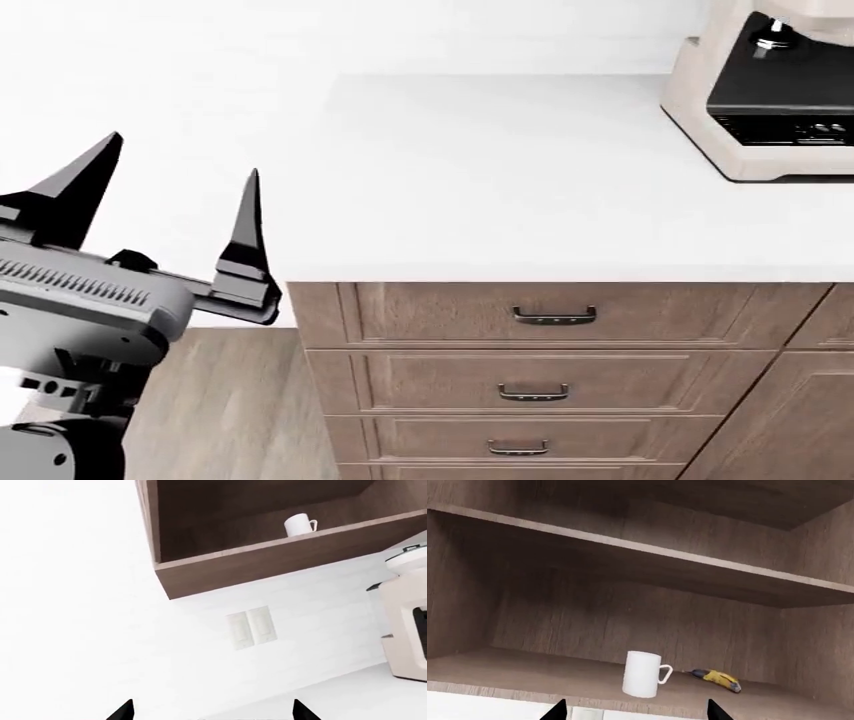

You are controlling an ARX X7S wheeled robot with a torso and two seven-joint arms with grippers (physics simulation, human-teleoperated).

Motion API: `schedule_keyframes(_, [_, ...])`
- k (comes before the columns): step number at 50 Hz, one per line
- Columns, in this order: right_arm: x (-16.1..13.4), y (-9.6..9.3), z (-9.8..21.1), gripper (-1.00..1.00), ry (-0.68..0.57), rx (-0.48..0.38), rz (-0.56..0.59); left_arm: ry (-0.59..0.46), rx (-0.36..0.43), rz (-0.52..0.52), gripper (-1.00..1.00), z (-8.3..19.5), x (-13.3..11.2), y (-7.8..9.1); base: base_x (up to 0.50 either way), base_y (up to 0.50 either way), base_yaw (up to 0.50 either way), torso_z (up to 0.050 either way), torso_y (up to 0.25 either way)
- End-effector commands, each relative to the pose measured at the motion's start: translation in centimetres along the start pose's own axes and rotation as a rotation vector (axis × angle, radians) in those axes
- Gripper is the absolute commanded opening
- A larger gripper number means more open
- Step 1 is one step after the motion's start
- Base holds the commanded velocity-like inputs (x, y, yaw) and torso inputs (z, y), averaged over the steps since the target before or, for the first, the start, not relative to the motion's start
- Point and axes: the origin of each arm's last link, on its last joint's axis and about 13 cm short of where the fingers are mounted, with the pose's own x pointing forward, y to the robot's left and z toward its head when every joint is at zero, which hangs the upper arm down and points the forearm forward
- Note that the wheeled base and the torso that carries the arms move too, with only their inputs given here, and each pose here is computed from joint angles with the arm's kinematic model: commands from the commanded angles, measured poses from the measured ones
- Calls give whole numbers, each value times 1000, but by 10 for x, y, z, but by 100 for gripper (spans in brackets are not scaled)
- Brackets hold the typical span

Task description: Pick the mug from the cabinet, place it under the coffee machine dispenser, and press the start button.

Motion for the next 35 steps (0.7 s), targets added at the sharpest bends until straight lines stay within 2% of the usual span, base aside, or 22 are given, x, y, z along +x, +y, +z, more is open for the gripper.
schedule_keyframes(1, [-1,-2,5,100,-10,54,15,2,22,-18,100,2,-5,-4,0,0,0,0,0])
schedule_keyframes(6, [1,-4,2,100,-18,127,7,3,24,-21,100,5,-8,-5,0,-284,0,0,0])
schedule_keyframes(11, [1,-6,-4,100,11,157,-20,7,23,-25,100,4,-8,-5,0,0,0,0,0])
schedule_keyframes(20, [2,-2,-10,100,27,133,-16,6,25,-28,100,3,-7,-5,0,0,0,0,0])
schedule_keyframes(25, [2,-6,-6,100,2,96,-8,5,18,-31,100,1,-6,-5,12,0,0,0,0])
schedule_keyframes(35, [0,-12,4,100,-22,83,-15,-17,13,-44,100,3,-7,-6,27,0,0,0,0])
